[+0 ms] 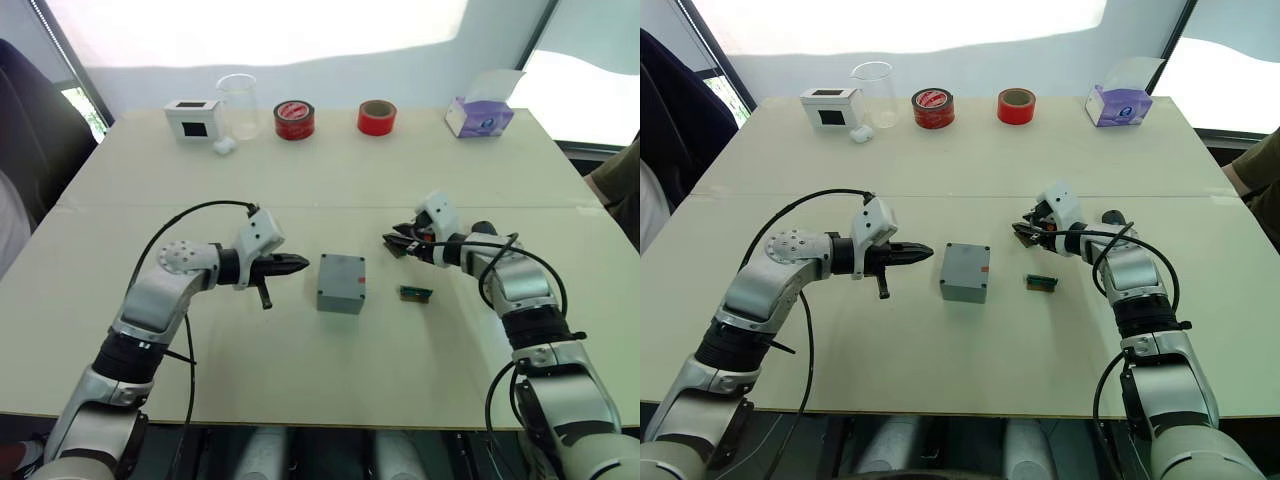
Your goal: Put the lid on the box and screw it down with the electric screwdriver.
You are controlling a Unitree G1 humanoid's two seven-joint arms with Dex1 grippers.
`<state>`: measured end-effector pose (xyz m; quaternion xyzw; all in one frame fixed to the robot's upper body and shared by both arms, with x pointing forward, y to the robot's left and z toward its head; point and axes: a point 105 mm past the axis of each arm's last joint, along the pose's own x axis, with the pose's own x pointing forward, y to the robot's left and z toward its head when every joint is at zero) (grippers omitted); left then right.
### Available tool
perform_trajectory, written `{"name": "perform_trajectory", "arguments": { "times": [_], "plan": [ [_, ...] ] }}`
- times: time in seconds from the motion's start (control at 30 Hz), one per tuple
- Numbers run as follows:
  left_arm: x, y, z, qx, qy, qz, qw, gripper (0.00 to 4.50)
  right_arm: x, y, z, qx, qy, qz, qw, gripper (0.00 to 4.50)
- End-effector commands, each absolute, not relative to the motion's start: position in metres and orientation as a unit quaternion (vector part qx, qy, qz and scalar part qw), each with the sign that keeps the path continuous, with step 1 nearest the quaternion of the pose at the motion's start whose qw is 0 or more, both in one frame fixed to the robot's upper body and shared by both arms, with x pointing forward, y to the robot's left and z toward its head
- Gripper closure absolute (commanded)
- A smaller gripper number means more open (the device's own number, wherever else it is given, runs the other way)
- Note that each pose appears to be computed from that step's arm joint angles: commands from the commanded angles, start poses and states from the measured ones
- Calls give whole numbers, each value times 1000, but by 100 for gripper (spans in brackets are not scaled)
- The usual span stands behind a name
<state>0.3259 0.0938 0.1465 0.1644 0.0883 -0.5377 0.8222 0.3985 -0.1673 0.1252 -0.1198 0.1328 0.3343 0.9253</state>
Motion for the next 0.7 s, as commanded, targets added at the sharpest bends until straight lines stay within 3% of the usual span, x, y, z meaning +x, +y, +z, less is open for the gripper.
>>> {"name": "perform_trajectory", "arguments": {
  "times": [0.03,0.37,0.4,0.5,0.7],
  "plan": [
    [326,93,156,178,66,-537,822,450,402,-166,135,-117,116,333,928,293],
    [327,93,156,179,64,-536,822,450,404,-167,134,-114,121,326,931,293],
    [327,92,156,179,63,-536,822,450,404,-167,134,-114,121,326,931,345],
    [327,92,156,179,62,-536,823,450,404,-167,134,-112,121,325,931,439],
    [327,92,156,179,63,-536,822,450,404,-167,135,-115,119,324,932,446]
  ]
}}
